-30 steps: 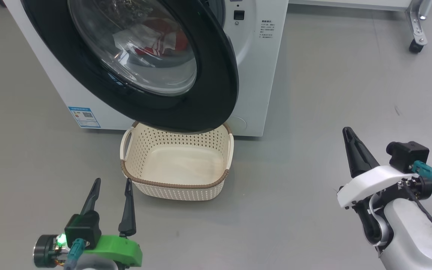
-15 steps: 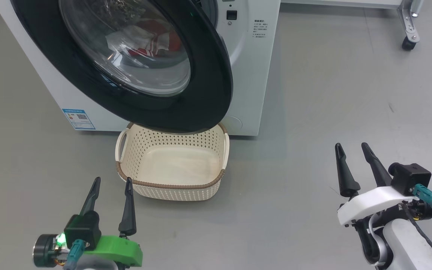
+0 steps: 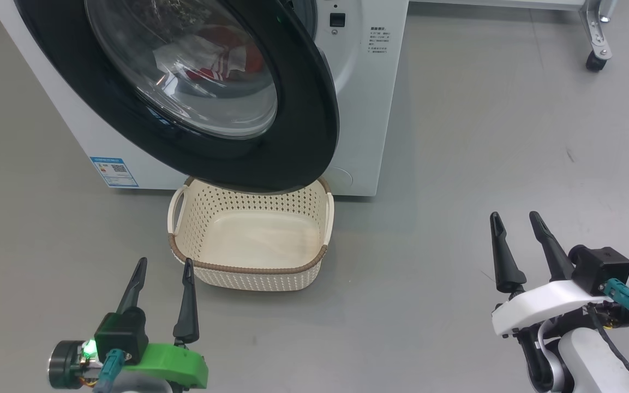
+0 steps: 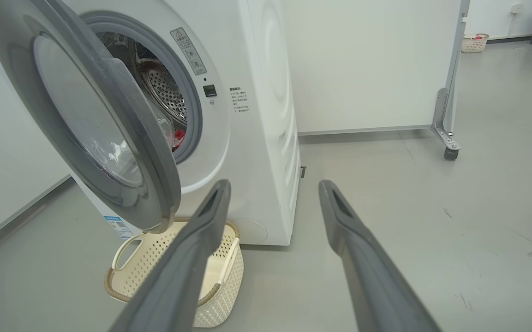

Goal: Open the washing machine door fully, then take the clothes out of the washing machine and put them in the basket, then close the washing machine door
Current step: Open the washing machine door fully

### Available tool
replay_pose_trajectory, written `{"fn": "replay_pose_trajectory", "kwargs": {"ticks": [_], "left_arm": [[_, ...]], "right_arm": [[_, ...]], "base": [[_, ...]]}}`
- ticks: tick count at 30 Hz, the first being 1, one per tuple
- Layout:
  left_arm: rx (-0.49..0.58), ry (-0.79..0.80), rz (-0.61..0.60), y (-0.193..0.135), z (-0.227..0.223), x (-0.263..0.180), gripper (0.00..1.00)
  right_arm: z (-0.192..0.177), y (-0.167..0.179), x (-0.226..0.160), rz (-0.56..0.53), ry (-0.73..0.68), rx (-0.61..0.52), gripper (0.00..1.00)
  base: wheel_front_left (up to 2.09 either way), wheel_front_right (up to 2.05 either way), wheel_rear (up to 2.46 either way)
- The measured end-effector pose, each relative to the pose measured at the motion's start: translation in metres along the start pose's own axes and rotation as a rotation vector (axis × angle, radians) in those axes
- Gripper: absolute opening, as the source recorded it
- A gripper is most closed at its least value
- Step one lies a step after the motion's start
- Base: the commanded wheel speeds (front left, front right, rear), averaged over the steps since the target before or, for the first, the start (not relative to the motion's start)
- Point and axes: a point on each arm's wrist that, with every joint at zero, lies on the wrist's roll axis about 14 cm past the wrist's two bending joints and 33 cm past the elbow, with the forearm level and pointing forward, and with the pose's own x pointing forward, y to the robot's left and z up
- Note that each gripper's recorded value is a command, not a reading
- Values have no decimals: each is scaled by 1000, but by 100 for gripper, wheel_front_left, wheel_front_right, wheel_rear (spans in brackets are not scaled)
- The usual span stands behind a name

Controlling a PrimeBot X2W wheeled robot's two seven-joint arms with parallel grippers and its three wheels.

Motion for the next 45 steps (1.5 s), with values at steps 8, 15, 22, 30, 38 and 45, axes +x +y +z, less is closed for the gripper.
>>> {"fn": "replay_pose_trajectory", "kwargs": {"ticks": [8, 15, 22, 30, 38, 45], "left_arm": [[1, 2, 1, 0, -1, -1, 100], [1, 2, 3, 1, -1, -1, 100], [1, 5, 3, 1, -2, -1, 100], [1, 10, 6, 2, -3, -1, 100], [1, 24, 2, 1, -8, -1, 100], [1, 44, 5, 1, -14, -1, 100]], "right_arm": [[1, 3, -2, 4, -8, -4, 100], [-2, 3, -5, -1, -1, 0, 100], [2, 5, -5, 4, -11, 2, 100], [-1, 3, -7, -5, -5, 6, 100], [7, -4, -2, -34, -32, 67, 100], [7, -12, 7, -72, -31, 179, 100]], "base": [[0, 0, 0], [0, 0, 0], [0, 0, 0], [0, 0, 0], [0, 0, 0], [0, 0, 0]]}}
